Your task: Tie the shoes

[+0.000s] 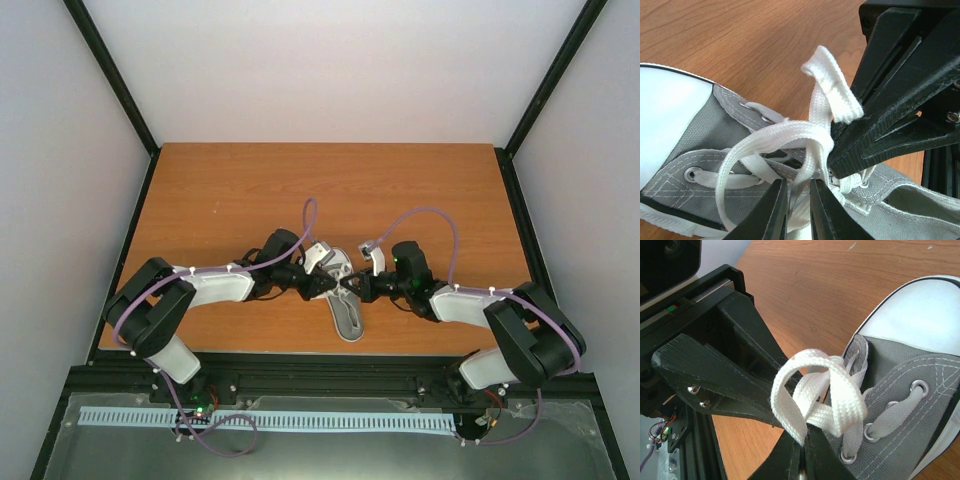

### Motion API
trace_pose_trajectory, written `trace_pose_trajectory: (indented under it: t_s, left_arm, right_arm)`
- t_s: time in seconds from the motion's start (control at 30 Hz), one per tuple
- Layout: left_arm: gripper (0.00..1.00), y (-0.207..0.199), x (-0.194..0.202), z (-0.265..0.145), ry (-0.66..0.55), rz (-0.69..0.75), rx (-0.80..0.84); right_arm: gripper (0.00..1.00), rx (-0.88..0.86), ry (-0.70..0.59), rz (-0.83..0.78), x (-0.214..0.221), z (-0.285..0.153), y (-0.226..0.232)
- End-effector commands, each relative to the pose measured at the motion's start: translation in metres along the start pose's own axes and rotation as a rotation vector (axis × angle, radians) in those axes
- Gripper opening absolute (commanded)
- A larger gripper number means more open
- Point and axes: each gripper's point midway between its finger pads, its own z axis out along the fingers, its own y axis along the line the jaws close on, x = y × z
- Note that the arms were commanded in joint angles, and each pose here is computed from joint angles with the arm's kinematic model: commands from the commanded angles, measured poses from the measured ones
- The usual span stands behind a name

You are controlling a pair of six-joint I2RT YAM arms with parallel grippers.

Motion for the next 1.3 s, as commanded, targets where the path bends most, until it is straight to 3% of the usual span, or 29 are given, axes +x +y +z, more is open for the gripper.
trace_pose_trajectory:
  t_s: [0.0,0.4,0.6,0.8,1.27]
  left_arm:
    - [0.17,-0.008,-0.013,0.003,-0.016,0.058,0.031]
    - [0.22,-0.008,-0.009,0.012,0.016,0.062,0.038]
    - [0.01,-0.011,-0.013,0.010,-0.010,0.053,0.048]
    - [0.01,-0.012,-0.024,-0.003,-0.073,0.041,0.010]
    - [0.01,-0.020,-0.029,-0.018,-0.100,-0.078,0.007]
  right_arm:
    - [0.03,-0.018,-0.020,-0.015,-0.003,0.000,0.000]
    - [0.03,-0.024,-0.022,-0.015,-0.004,0.000,0.000]
    - [0.03,-0.020,-0.018,-0.015,-0.004,0.000,-0.001]
    - [0.05,0.005,-0.009,-0.014,-0.002,-0.003,-0.003]
    - [0.43,0.010,-0.016,-0.022,-0.005,-0.011,0.002]
